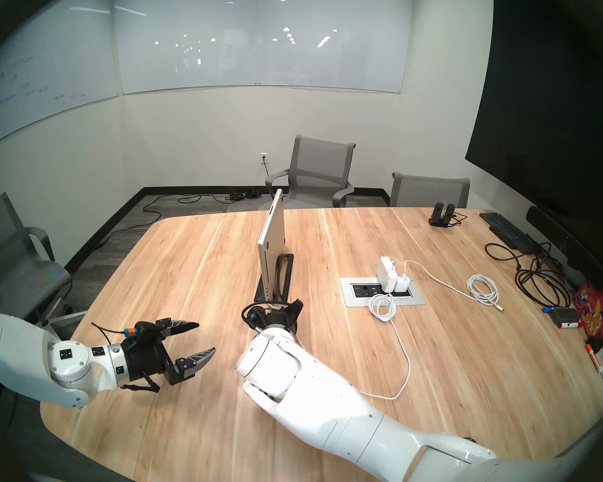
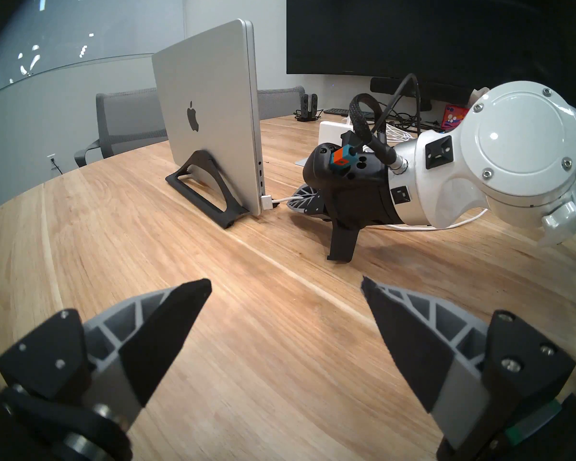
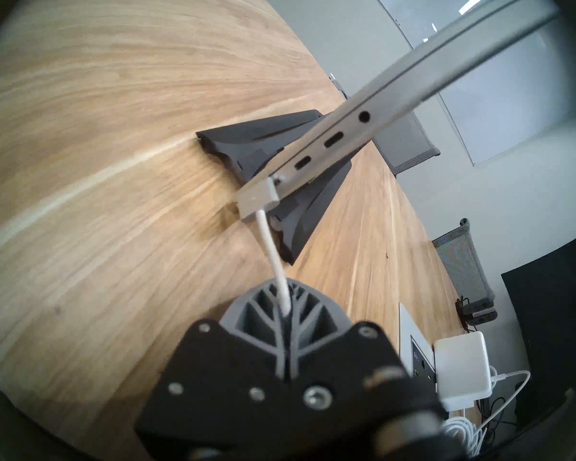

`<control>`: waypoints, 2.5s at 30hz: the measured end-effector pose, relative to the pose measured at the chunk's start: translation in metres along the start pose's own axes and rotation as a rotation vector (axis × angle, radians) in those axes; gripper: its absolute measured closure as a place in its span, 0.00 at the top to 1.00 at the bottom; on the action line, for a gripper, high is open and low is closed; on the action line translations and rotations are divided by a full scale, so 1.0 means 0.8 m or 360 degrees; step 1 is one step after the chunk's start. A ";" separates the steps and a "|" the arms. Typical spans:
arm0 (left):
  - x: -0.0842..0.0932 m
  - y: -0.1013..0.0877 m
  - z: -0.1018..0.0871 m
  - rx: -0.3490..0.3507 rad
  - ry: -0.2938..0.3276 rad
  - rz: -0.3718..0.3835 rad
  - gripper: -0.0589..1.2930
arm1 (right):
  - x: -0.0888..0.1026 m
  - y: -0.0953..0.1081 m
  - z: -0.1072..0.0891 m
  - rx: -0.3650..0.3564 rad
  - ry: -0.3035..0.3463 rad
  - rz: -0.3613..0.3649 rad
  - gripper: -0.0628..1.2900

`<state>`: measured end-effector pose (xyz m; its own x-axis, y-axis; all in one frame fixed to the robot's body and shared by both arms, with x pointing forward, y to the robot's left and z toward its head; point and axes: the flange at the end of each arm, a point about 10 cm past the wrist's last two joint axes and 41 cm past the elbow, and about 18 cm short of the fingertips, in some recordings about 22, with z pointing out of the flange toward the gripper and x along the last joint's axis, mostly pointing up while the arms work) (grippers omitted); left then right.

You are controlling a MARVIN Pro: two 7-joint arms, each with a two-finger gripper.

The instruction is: Plug the charging cable into the port of a MacBook

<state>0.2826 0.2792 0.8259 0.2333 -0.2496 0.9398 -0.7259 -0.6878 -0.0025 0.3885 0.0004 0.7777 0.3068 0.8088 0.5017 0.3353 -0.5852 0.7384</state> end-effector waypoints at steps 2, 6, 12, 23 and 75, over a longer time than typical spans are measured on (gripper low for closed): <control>0.000 0.000 0.000 0.0000 0.0000 0.0000 0.93 | 0.000 0.000 0.000 -0.0001 0.0000 0.0001 0.03; 0.000 0.000 0.000 0.0000 0.0000 0.0000 0.93 | 0.000 0.001 0.000 -0.0003 0.0004 0.0005 0.03; 0.000 0.000 0.000 0.0000 0.0000 0.0000 0.93 | 0.001 0.003 -0.001 -0.0008 0.0008 0.0011 0.03; 0.000 0.000 0.000 0.0000 0.0000 0.0000 0.93 | 0.005 0.007 -0.010 -0.0007 -0.0005 0.0012 0.03; 0.000 0.000 0.000 0.0000 0.0000 0.0000 0.93 | 0.005 -0.007 -0.021 0.0004 -0.0024 0.0022 0.03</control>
<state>0.2826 0.2792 0.8259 0.2332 -0.2495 0.9399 -0.7259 -0.6878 -0.0025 0.3726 0.0078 0.7831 0.3248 0.7996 0.5051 0.3332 -0.5965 0.7302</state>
